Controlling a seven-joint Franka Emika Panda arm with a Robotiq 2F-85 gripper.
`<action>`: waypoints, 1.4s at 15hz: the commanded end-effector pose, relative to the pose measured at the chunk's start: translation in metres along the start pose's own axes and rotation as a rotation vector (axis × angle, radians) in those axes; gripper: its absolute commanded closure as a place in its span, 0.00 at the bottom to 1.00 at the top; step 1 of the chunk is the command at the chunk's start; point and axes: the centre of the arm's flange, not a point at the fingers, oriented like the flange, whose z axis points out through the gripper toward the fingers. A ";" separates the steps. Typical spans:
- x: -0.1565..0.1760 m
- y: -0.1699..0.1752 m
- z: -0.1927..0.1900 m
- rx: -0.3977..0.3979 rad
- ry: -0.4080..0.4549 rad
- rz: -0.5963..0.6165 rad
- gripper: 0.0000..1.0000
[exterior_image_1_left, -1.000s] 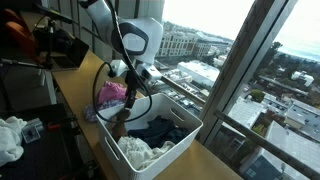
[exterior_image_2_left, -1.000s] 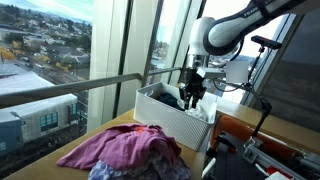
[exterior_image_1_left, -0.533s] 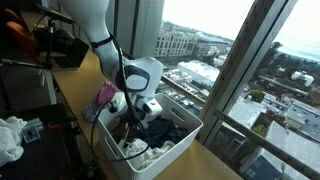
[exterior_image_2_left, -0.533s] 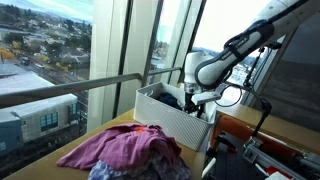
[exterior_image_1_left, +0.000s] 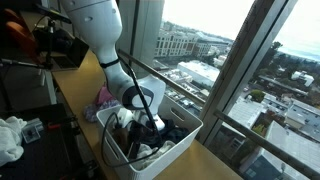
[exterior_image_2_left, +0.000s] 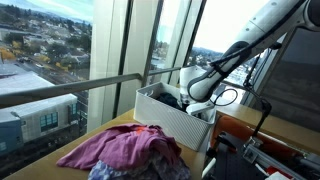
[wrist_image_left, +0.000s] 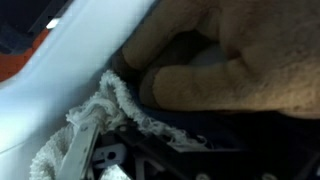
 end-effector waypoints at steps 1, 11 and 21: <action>0.011 -0.018 0.027 -0.012 -0.013 -0.008 0.28; -0.010 -0.013 -0.035 0.089 0.000 -0.038 0.99; -0.066 0.000 -0.170 0.252 0.095 -0.108 1.00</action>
